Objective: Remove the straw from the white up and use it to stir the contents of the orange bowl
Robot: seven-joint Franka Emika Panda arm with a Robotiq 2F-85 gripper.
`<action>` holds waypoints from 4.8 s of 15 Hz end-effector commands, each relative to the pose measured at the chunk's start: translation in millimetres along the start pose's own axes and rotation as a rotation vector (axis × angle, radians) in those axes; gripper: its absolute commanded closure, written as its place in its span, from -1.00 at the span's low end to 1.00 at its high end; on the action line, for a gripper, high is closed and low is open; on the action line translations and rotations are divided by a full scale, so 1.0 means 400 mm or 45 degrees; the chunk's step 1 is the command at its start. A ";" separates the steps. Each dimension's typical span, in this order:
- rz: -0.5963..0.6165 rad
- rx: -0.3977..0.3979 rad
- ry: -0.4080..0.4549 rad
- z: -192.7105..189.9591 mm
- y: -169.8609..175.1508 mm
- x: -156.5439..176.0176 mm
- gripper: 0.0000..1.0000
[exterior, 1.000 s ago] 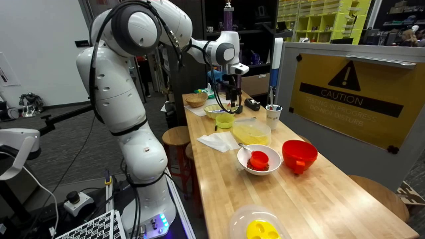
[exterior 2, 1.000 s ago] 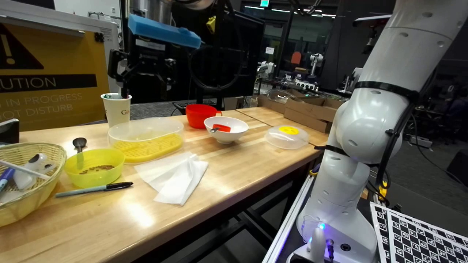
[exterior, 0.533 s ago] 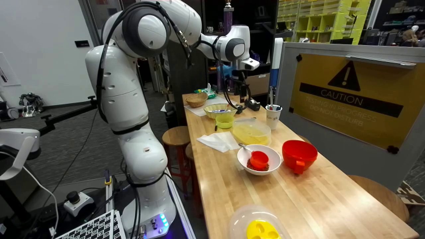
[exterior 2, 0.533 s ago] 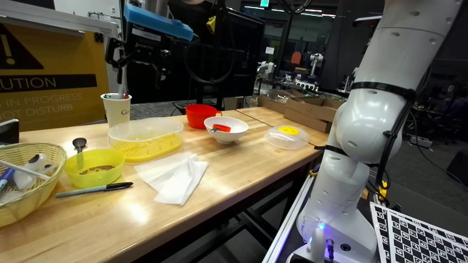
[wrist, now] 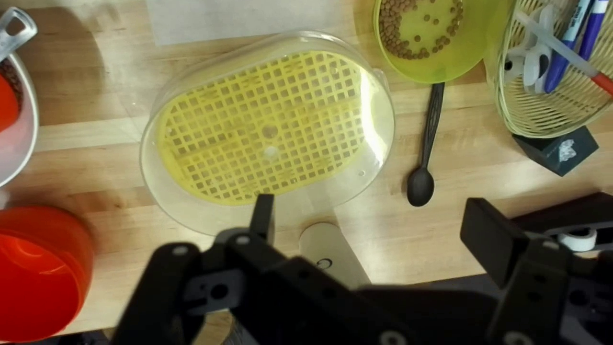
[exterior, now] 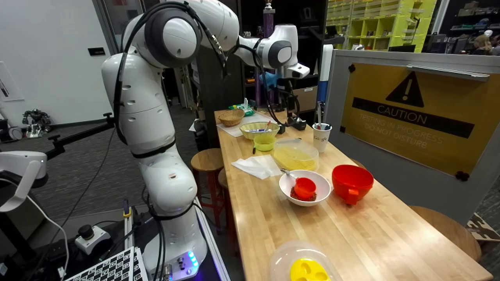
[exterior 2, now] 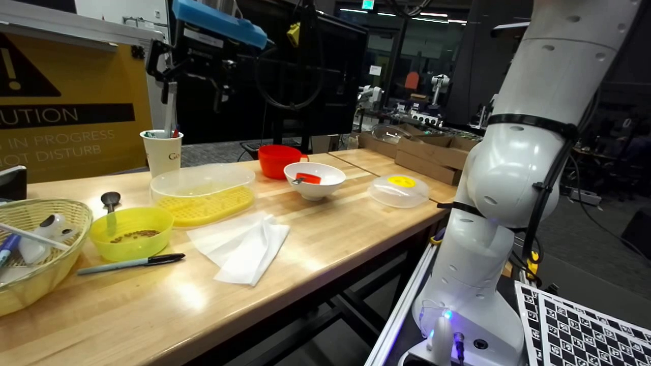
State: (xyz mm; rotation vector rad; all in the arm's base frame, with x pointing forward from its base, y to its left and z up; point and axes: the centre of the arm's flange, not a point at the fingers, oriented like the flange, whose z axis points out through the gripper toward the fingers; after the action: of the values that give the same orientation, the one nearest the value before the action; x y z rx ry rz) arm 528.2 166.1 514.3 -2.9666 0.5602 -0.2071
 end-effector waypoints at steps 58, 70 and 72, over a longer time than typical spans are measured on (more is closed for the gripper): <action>0.060 0.012 0.092 0.022 -0.095 0.327 -1.00; 0.088 0.006 0.099 0.027 -0.082 0.372 -1.00; 0.092 0.001 0.093 0.030 -0.078 0.375 -0.96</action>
State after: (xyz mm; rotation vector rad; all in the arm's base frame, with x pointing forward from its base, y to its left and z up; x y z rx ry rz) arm 674.1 139.0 519.2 -2.9237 0.6500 -0.3144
